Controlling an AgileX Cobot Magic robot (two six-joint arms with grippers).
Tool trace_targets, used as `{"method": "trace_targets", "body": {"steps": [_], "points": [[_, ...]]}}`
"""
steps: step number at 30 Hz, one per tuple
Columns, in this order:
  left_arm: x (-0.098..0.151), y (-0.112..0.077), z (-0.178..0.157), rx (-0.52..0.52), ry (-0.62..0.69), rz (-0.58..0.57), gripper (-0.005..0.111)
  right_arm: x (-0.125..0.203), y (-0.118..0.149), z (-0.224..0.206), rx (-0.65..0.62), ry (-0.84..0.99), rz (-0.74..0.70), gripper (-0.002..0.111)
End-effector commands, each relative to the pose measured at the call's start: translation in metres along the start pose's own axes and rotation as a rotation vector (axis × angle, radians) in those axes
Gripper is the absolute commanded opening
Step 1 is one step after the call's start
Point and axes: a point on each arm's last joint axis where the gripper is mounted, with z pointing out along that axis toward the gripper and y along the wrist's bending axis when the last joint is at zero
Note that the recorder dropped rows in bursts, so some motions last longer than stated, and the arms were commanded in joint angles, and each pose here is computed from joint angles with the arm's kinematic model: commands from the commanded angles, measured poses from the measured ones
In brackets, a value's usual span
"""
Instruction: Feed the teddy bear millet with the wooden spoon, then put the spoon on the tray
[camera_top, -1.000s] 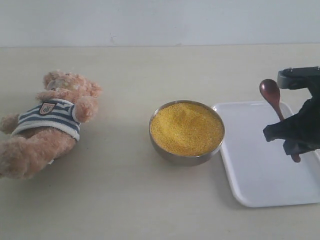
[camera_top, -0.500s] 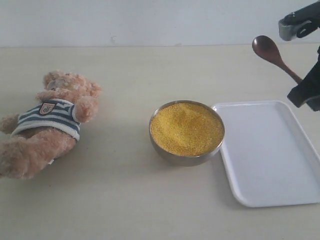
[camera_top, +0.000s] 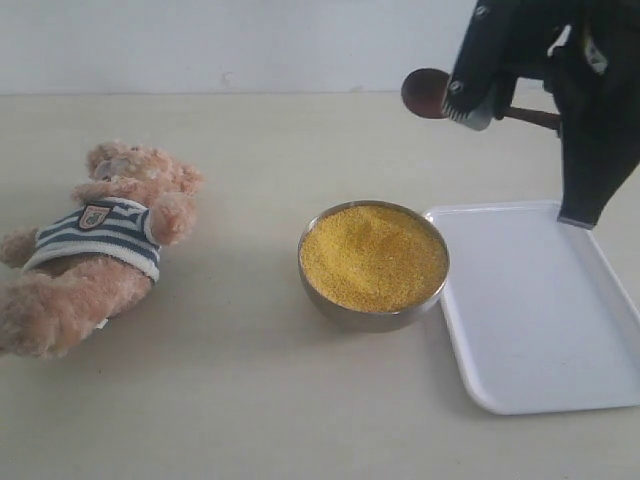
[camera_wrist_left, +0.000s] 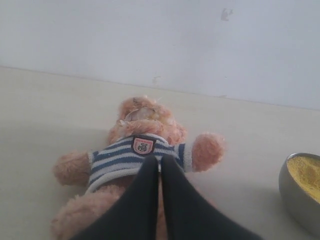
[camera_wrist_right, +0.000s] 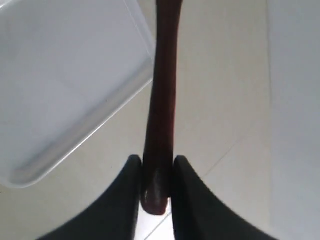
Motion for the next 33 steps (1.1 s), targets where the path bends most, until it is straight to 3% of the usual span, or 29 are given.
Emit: {"method": "trace_targets", "body": {"steps": [1,6,10,24,33], "points": [[-0.001,-0.001,0.0,0.008,-0.006,-0.003,0.004,-0.026,0.013,0.004,0.1,0.017,-0.146,-0.001],[-0.001,-0.001,0.0,0.008,-0.006,-0.003,0.004,-0.053,0.026,0.023,0.212,0.075,-0.313,-0.001],[-0.001,-0.001,0.0,0.008,-0.006,-0.003,0.004,-0.059,0.037,0.028,0.19,0.088,-0.382,-0.001],[0.0,-0.001,0.0,0.009,-0.003,-0.003,0.004,-0.046,0.059,0.042,0.097,0.136,-0.428,-0.001],[0.0,-0.001,0.0,0.009,-0.003,-0.003,0.004,-0.036,0.069,0.052,0.103,0.177,-0.426,-0.001]]}}
